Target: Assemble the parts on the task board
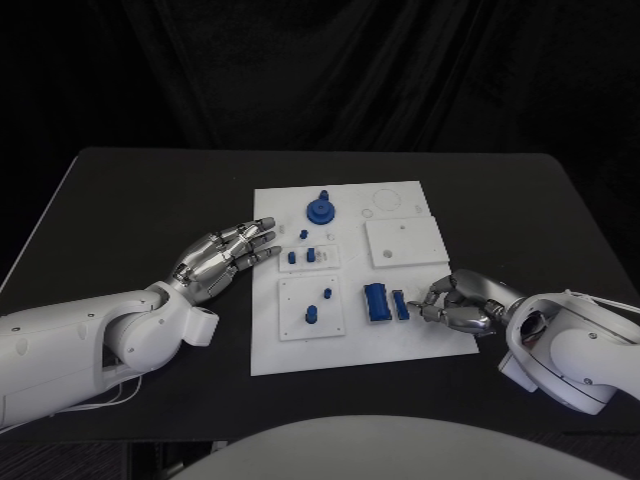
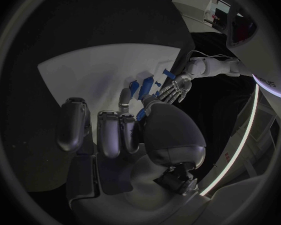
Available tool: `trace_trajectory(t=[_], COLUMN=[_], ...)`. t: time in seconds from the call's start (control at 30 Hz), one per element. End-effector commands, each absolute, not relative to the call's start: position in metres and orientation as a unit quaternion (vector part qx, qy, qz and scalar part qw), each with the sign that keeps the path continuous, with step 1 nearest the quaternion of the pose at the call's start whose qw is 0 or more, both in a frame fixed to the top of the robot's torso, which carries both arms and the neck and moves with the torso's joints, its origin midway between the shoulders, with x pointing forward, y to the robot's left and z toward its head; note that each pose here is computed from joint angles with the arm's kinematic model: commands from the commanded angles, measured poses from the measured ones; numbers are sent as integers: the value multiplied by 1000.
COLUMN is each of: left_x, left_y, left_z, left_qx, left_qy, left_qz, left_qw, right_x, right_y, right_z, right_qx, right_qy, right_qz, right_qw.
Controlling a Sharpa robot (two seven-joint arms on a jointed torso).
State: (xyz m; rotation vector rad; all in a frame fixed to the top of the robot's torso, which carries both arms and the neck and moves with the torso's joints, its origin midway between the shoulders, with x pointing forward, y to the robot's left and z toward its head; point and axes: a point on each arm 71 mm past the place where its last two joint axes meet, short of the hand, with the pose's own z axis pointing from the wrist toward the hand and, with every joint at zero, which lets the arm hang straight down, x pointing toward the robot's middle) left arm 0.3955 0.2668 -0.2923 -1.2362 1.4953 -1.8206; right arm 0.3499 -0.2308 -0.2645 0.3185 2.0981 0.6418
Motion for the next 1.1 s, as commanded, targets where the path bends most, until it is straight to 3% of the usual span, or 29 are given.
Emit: trace_trajectory(t=[0.03,1.1], left_x=[396,396], left_y=[266,264], left_z=[-288,-290], left_qx=[-442,-443], left_qy=[525,527], left_qz=[-684,-683], left_qw=[248,244], right_x=[348,356], right_y=[-229,-227], right_z=[-267,-278], right_qx=[122,118], right_qy=[852,858], right_qz=[261,252], right_qw=[437,432])
